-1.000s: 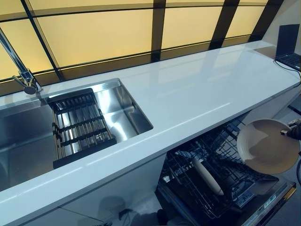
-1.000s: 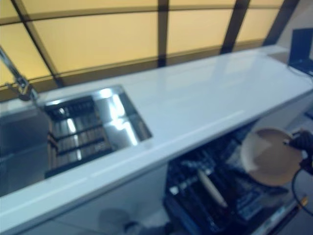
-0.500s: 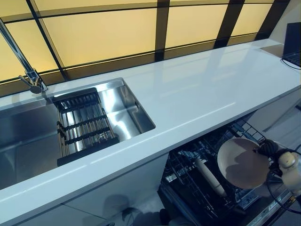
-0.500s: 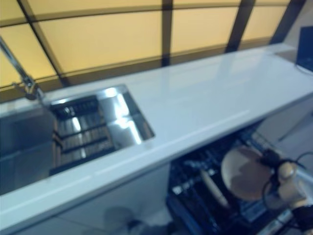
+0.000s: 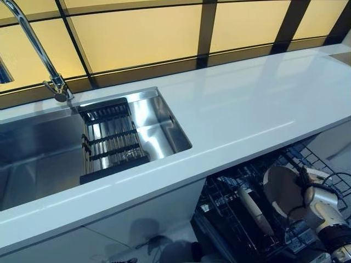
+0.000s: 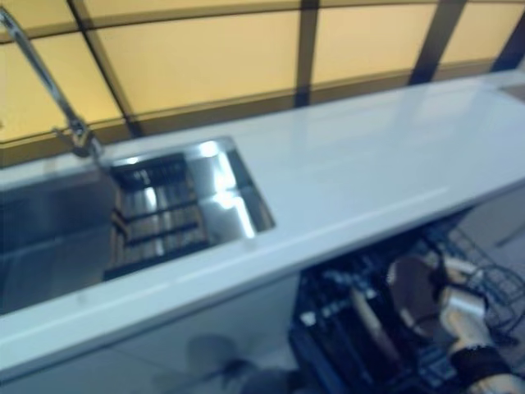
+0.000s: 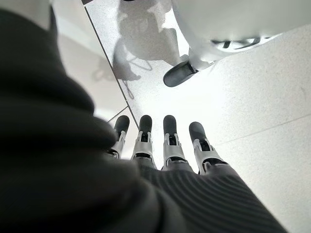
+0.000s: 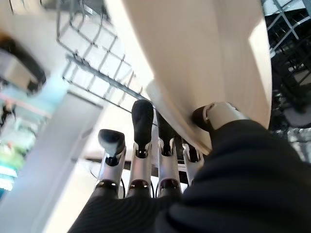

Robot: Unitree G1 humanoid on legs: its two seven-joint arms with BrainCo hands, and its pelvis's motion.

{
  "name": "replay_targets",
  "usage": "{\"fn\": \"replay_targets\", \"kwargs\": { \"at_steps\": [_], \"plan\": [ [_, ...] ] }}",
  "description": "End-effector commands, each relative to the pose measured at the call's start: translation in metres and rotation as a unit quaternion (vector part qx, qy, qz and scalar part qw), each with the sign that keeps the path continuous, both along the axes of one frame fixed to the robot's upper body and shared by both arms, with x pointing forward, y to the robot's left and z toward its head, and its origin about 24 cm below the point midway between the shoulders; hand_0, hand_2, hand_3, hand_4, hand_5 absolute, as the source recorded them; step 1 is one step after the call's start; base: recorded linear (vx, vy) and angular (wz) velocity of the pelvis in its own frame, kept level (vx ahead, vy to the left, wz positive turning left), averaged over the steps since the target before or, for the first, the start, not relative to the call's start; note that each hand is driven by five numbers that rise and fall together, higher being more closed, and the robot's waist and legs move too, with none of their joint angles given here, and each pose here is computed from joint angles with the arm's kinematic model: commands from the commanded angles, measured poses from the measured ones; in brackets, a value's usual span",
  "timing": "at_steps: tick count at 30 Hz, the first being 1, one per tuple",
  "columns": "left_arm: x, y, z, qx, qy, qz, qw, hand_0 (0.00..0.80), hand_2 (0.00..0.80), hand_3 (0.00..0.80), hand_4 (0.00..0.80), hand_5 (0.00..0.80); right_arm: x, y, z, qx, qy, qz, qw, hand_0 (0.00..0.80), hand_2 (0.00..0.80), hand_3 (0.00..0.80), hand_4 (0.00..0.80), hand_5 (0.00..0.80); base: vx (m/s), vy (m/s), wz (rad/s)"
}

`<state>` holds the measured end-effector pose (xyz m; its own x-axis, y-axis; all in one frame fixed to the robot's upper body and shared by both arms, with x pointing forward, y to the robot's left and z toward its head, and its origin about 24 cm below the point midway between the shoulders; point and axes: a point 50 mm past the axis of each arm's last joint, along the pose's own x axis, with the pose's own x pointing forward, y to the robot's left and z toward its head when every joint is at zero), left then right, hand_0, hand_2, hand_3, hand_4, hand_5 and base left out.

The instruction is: Take plates into dishwasher

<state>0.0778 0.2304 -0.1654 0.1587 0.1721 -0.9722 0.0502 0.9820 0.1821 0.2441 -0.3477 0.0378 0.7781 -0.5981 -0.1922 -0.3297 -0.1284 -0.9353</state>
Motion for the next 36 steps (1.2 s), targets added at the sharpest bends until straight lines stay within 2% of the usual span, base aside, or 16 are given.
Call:
{"fn": "replay_targets", "kwargs": {
  "at_steps": [1,14,36],
  "plan": [
    [0.010,0.013,0.005,0.025,-0.004,-0.024,0.999,0.000,0.000,0.000,0.000,0.000,0.020,0.003,0.018,-0.076,-0.040,0.006,0.996,0.800,0.800,0.800,0.800,0.800,0.009,0.009,0.11],
    [0.013,0.008,0.004,0.021,-0.002,-0.030,0.999,0.000,0.000,0.000,0.000,0.000,0.012,0.021,-0.018,-0.039,0.022,0.016,0.999,0.800,0.800,0.800,0.800,0.800,0.001,0.001,0.01],
    [0.018,0.004,0.004,0.024,0.001,-0.054,0.998,0.000,0.000,0.000,0.000,0.000,-0.004,0.056,-0.079,0.105,0.116,-0.036,0.987,0.800,0.800,0.800,0.800,0.800,-0.001,-0.003,0.03]
  ]
}}
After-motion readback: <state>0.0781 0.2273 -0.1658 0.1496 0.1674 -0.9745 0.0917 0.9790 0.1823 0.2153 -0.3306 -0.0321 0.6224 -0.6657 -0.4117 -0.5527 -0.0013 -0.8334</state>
